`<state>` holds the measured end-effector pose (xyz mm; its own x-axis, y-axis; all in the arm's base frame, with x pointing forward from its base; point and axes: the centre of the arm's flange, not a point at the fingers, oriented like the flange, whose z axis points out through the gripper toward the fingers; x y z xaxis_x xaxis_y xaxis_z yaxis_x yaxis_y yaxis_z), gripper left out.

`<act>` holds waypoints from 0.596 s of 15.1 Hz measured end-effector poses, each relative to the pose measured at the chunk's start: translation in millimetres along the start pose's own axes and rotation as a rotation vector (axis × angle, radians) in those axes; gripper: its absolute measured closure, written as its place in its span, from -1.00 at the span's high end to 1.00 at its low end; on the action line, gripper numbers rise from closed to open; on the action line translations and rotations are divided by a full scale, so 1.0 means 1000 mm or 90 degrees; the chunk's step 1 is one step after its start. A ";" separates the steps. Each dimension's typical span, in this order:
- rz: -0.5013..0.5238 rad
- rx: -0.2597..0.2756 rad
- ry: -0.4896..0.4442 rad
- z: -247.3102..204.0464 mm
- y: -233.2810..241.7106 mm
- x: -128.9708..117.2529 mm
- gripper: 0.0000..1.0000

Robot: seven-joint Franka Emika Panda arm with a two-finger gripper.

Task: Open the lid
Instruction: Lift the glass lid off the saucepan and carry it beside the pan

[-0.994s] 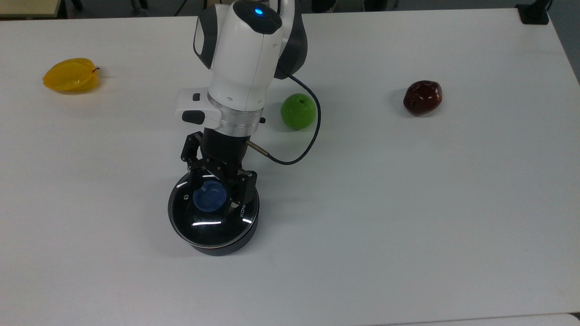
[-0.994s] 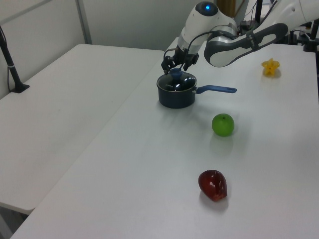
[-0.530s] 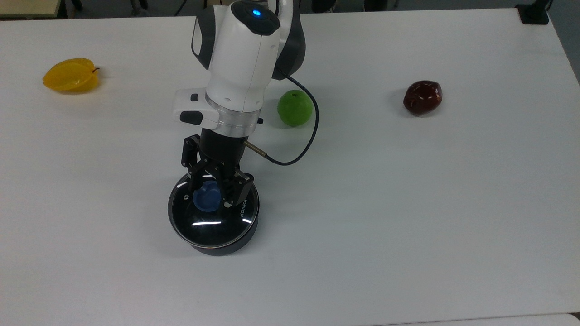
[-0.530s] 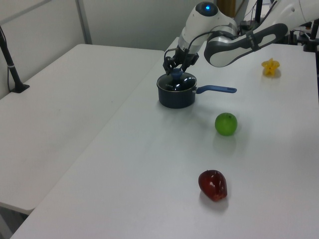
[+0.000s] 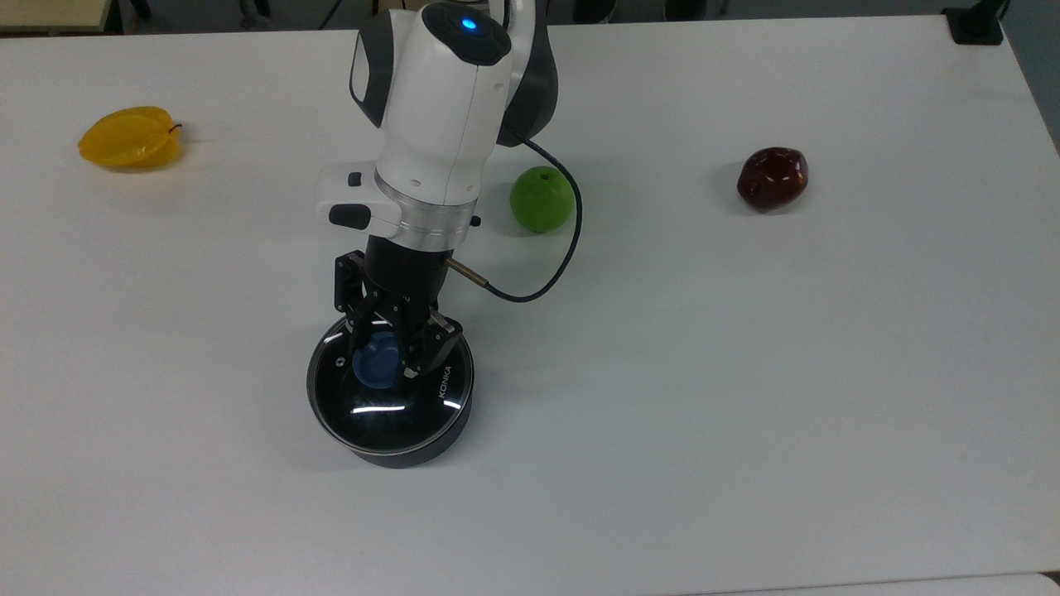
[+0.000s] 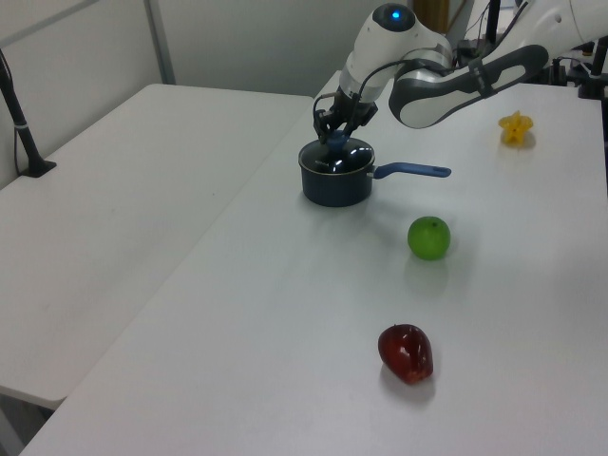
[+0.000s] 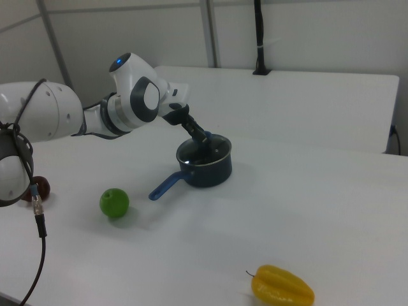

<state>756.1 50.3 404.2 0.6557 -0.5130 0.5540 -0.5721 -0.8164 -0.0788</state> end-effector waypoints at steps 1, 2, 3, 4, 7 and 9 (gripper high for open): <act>-0.001 0.000 0.000 0.000 0.000 0.000 0.21; -0.001 0.001 0.001 -0.001 0.000 0.001 0.21; 0.001 0.002 0.004 -0.004 0.000 0.004 0.21; 0.005 0.005 0.009 -0.008 0.002 0.009 0.21; 0.023 0.009 0.028 -0.027 0.016 0.032 0.21; 0.033 0.009 0.039 -0.038 0.031 0.048 0.21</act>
<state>750.9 10.5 460.1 0.5941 -0.5373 0.5986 -0.5971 -0.7932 -0.1195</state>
